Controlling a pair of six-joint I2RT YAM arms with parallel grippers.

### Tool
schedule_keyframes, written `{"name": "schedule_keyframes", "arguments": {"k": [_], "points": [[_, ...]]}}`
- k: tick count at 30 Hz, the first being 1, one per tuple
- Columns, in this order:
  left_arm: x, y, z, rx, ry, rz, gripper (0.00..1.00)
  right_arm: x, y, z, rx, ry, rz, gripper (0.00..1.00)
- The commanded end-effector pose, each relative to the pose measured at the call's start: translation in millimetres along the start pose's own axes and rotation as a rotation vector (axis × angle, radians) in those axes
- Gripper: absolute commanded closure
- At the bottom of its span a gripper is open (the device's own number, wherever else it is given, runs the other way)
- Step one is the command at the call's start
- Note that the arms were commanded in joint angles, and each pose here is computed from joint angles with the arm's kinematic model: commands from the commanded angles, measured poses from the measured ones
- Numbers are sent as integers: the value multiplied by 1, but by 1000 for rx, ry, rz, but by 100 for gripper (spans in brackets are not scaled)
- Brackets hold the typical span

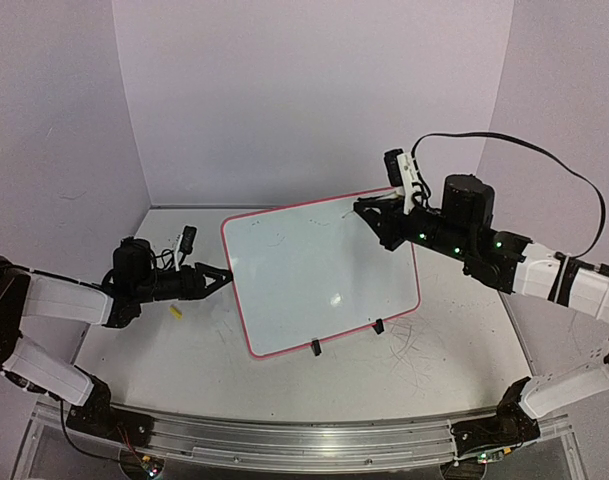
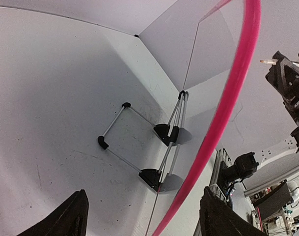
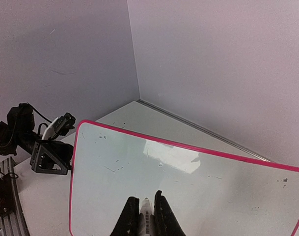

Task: Write a sentence on the whiteboard
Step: Hold the whiteboard at the center of the board.

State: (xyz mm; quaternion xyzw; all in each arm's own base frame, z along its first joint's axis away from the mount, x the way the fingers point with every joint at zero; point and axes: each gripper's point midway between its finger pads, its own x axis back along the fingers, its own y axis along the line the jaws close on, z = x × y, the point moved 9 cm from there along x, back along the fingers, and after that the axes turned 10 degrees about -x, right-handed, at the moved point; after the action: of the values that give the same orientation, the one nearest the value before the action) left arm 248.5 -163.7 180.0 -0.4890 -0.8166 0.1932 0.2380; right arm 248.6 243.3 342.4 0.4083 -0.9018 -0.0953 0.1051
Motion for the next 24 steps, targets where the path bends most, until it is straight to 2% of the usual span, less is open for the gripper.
{"name": "schedule_keyframes", "arguments": {"k": [1,3,7,10,17,24], "points": [[-9,-13,-20,-84,-53,111,25,-5,7,-13,21,-53,-50,100],[-12,-15,-21,-96,-53,122,27,-6,7,-13,17,-50,-62,100],[-16,-16,-28,-105,-65,134,43,-8,9,-13,3,-52,-80,100],[-16,-17,-33,-124,-85,126,52,-11,9,-10,-7,-39,-94,100],[-21,-16,-34,-135,-70,157,64,-21,18,-4,4,1,-170,100],[-20,-17,-32,-198,-63,180,71,-46,38,7,36,39,-206,100]]}}
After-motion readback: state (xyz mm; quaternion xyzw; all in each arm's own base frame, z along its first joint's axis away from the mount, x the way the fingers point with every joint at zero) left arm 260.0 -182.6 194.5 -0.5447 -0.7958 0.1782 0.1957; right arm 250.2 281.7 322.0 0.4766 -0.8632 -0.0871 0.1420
